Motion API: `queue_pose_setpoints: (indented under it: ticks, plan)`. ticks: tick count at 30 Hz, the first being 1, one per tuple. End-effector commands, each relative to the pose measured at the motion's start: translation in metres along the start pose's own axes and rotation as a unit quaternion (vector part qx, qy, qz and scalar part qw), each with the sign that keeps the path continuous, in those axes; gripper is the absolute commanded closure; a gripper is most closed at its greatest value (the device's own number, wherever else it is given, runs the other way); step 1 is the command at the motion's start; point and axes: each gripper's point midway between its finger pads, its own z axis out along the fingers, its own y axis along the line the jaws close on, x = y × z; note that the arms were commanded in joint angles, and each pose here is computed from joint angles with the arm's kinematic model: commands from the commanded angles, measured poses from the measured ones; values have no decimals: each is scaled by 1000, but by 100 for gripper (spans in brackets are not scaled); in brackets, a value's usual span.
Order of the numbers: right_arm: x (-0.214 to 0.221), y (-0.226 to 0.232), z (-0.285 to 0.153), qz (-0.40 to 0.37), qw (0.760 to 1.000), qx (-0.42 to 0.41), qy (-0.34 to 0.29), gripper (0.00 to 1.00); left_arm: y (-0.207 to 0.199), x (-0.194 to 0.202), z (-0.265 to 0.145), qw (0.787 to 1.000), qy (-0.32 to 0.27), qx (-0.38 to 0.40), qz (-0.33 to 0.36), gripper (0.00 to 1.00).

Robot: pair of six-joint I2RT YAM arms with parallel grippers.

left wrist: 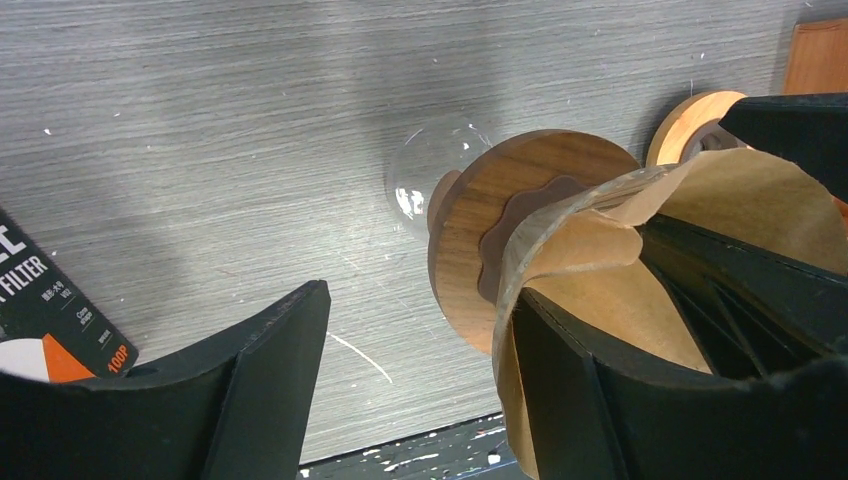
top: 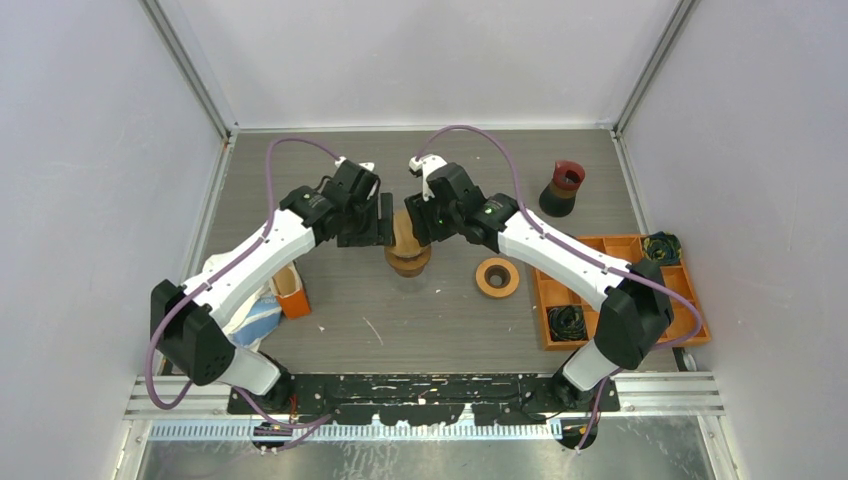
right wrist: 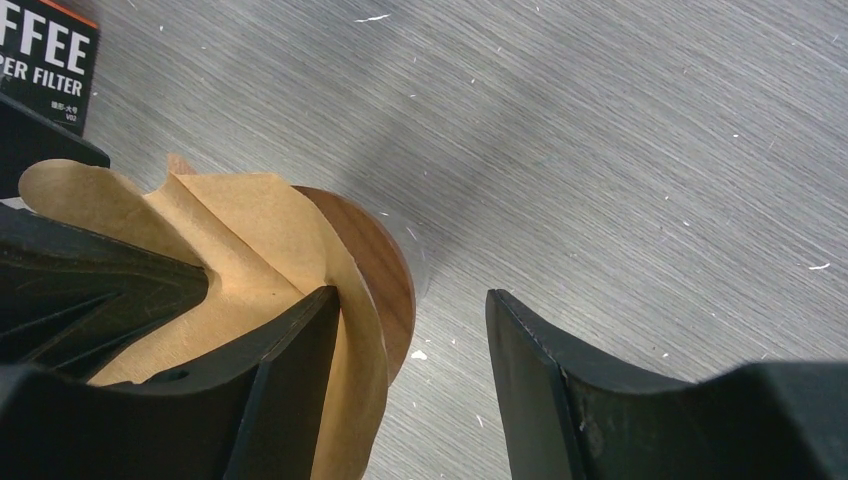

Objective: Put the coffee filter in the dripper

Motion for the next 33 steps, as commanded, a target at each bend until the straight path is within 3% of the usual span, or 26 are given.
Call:
queue_pose_setpoints:
  ticks: [1, 10, 24, 33]
  plan:
    - [-19, 2, -13, 0, 999, -1, -39, 39, 0, -9, 2, 1000, -17, -1, -1, 32]
    - [-14, -2, -11, 2, 999, 8, -35, 38, 9, -4, -5, 1000, -17, -17, -2, 33]
    - [-24, 5, -20, 3, 999, -11, -49, 39, -24, -27, -35, 996, -59, 69, -6, 19]
    - [-24, 8, -19, 0, 999, -18, -48, 38, -30, -32, -20, 996, -48, 74, -2, 18]
